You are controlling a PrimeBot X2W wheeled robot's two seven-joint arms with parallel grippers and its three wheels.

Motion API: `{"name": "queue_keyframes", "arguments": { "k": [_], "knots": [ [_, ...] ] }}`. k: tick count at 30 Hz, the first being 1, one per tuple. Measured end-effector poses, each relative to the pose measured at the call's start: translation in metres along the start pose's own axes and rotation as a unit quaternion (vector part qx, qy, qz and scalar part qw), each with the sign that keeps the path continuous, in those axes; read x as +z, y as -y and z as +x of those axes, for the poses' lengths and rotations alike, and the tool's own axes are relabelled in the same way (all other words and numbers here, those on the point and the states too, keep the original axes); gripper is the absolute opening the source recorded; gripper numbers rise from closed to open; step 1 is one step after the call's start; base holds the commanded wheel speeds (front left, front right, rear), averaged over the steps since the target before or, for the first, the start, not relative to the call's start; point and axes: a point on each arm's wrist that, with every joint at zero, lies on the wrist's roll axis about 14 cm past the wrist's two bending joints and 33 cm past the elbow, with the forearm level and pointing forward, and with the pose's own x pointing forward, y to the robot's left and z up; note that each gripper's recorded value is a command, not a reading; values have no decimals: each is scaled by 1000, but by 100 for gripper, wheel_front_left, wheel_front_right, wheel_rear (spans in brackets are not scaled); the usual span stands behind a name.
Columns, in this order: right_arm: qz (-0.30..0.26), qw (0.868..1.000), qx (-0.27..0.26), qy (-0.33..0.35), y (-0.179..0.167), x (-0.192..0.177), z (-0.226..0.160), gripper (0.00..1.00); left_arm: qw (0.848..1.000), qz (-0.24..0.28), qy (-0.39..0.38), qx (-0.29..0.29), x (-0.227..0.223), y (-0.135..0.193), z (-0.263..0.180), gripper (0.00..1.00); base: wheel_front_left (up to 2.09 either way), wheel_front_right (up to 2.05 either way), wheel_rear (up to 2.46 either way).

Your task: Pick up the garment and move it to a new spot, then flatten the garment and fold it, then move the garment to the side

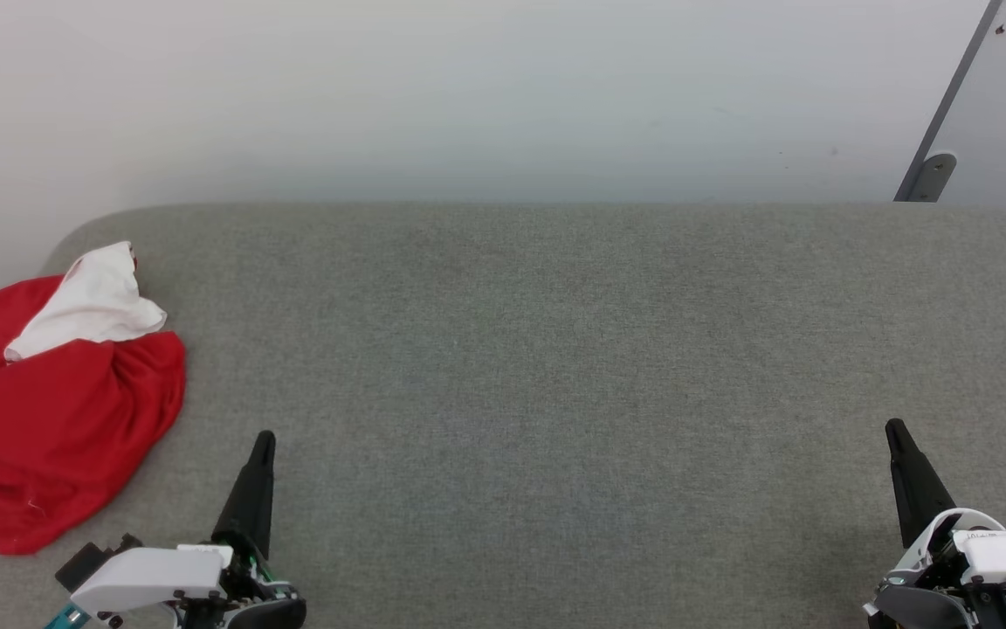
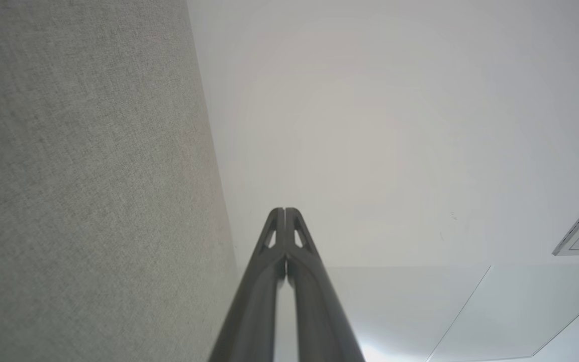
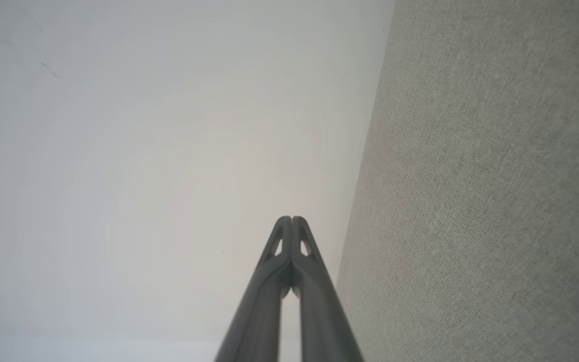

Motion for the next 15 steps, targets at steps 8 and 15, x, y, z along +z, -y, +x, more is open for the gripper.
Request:
{"name": "queue_keyframes", "arguments": {
  "k": [8, 15],
  "knots": [
    [0, 1000, 0, 0, 0, 0, 0, 0, 1000, 0, 0, 0, 0, 0, 0, 0, 0, 0, 0],
    [0, 1000, 0, 0, 0, 0, 0, 0, 1000, 0, 0, 0, 0, 0, 0, 0, 0, 0, 0]
  ]
}}
